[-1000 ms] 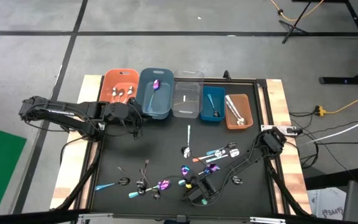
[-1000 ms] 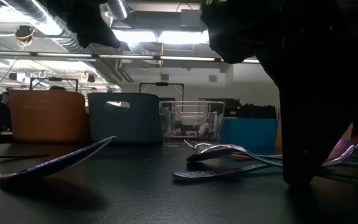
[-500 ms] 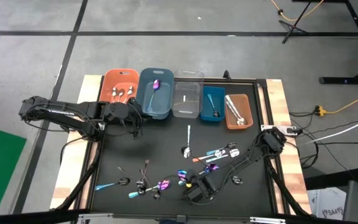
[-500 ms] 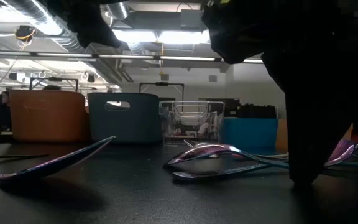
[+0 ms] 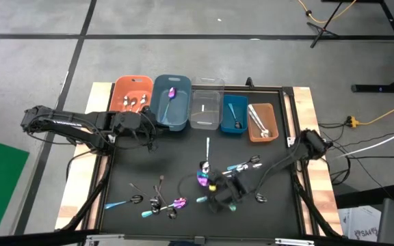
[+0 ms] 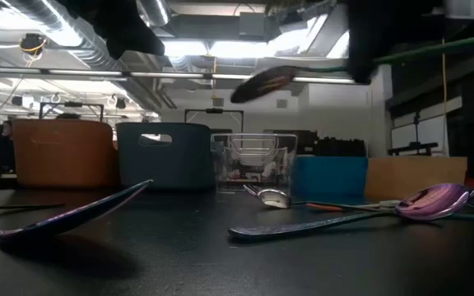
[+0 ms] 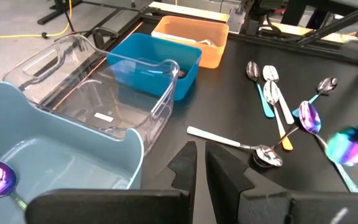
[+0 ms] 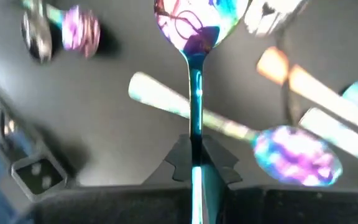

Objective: Sort silverware by color (type)
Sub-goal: Put the purple spoon into the left blue bin

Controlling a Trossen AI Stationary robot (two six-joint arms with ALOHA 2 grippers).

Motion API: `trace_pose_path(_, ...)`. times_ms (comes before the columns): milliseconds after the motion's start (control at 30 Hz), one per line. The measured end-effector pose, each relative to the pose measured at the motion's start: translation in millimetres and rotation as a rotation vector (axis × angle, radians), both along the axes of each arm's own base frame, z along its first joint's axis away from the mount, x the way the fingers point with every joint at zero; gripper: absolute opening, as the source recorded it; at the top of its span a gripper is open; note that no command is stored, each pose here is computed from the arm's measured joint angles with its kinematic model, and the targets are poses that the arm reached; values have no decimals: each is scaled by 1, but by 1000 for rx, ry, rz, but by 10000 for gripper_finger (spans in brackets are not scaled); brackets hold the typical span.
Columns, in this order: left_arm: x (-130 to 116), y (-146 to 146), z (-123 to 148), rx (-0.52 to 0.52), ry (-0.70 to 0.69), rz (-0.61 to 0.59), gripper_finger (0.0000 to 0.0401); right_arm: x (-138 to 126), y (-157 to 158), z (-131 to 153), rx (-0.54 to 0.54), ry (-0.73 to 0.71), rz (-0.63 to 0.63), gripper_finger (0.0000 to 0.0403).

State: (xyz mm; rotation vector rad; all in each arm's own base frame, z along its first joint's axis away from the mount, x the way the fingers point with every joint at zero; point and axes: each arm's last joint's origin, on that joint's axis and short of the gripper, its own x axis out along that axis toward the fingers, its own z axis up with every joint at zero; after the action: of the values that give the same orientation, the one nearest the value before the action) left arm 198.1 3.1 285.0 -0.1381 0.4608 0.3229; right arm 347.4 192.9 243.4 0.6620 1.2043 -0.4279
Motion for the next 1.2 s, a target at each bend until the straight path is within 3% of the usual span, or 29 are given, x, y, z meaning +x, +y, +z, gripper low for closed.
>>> trace_pose_path(200,0,0,0,2,1,2,28,14,-50,16,-84,-38,88,1)
trace_pose_path(400,0,0,0,2,1,3,28,32,-106,16,-158,-17,274,1)
trace_pose_path(600,0,0,0,2,1,3,28,34,-153,30,-190,-56,326,1)
trace_pose_path(767,0,0,0,3,1,3,28,42,-194,58,-235,-287,314,1)
trace_pose_path(1067,0,0,0,8,1,14,28,67,-276,109,-299,-929,272,1)
trace_pose_path(1200,0,1,0,24,2,42,28,71,-312,111,-366,-1041,212,1)
